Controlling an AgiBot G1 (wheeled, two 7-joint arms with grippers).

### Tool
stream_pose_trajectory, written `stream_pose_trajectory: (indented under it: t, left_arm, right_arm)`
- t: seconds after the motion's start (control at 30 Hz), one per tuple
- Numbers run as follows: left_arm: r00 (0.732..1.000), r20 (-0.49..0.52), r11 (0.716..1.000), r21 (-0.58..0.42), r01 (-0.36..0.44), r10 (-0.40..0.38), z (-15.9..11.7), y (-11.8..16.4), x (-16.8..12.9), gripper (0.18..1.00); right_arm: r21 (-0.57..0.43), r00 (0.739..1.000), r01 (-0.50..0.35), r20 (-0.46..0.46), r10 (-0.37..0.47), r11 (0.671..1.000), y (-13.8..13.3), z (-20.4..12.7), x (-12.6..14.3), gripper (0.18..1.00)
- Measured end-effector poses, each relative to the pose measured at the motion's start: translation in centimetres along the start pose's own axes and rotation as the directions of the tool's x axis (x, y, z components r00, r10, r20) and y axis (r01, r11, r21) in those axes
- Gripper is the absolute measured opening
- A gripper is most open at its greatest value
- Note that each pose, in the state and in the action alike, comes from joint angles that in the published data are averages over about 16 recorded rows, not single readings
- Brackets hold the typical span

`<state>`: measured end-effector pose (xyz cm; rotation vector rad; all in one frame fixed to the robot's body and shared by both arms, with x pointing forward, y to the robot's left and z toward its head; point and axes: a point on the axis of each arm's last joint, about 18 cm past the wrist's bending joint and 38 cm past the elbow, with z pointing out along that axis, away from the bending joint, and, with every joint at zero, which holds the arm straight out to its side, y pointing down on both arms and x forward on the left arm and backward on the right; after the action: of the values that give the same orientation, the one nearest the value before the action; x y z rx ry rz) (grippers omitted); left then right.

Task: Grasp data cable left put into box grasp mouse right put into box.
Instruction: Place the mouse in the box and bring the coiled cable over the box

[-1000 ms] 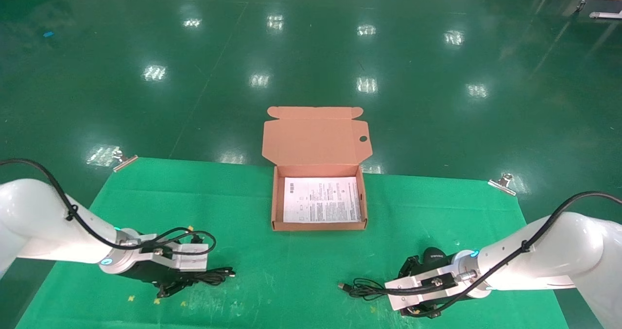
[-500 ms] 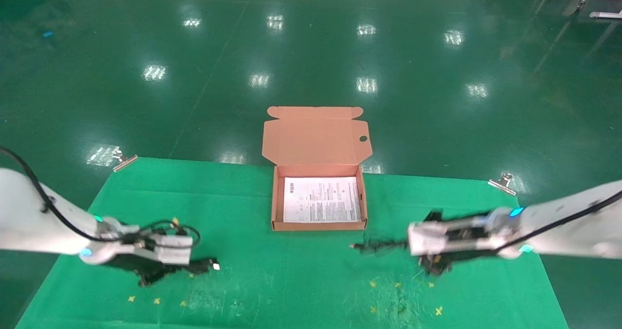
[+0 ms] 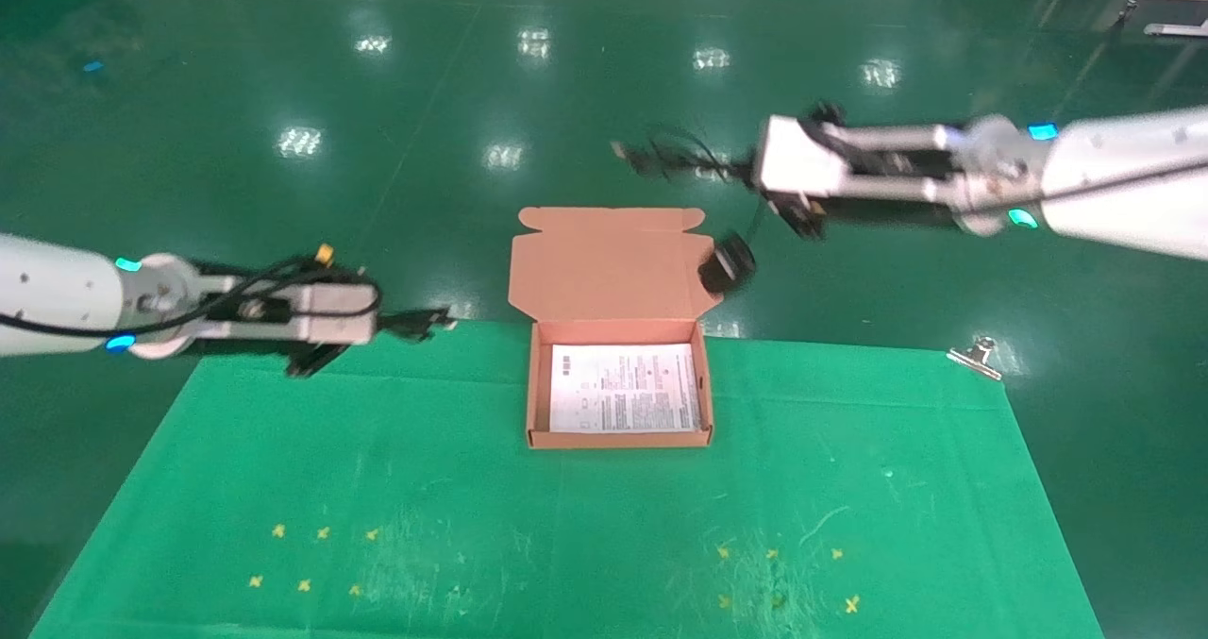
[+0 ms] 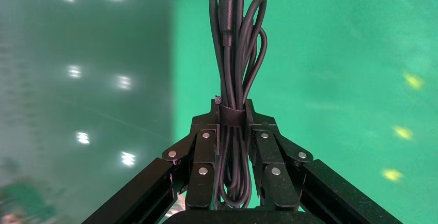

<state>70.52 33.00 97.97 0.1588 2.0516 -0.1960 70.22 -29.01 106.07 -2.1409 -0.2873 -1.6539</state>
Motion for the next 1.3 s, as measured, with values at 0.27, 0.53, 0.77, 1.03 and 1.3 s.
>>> stream_pose_trajectory:
  t: [0.27,0.53,0.77,1.03,1.3]
  left_arm:
    - [0.979,0.201,0.997,0.06,-0.041,0.028,-3.9,-3.9,-5.4,0.267]
    - [0.953,0.297,0.994,0.072,-0.083,0.058,-5.5,-5.8,-7.9,0.266]
    - [0.952,0.296,0.994,0.052,-0.095,0.075,-5.2,-5.7,-7.6,0.265]
    - [0.968,0.237,0.997,-0.002,-0.082,0.08,-3.8,-4.4,-5.0,0.265]
    - [0.982,0.172,0.994,-0.088,-0.057,0.072,-3.4,-2.3,-2.2,0.265]
  right_arm:
    - [0.141,0.987,0.037,-0.16,-0.014,0.989,-7.1,1.0,7.3,0.204]
    - [0.22,0.98,0.064,-0.196,-0.02,0.973,-11.1,2.1,9.8,0.203]
    - [0.245,0.985,0.06,-0.171,-0.018,0.968,-12.0,3.3,8.9,0.203]
    - [0.241,0.995,0.024,-0.102,0.001,0.97,-11.5,6.0,5.5,0.203]
    - [0.229,0.999,-0.019,-0.028,0.026,0.973,-11.1,8.7,1.3,0.203]
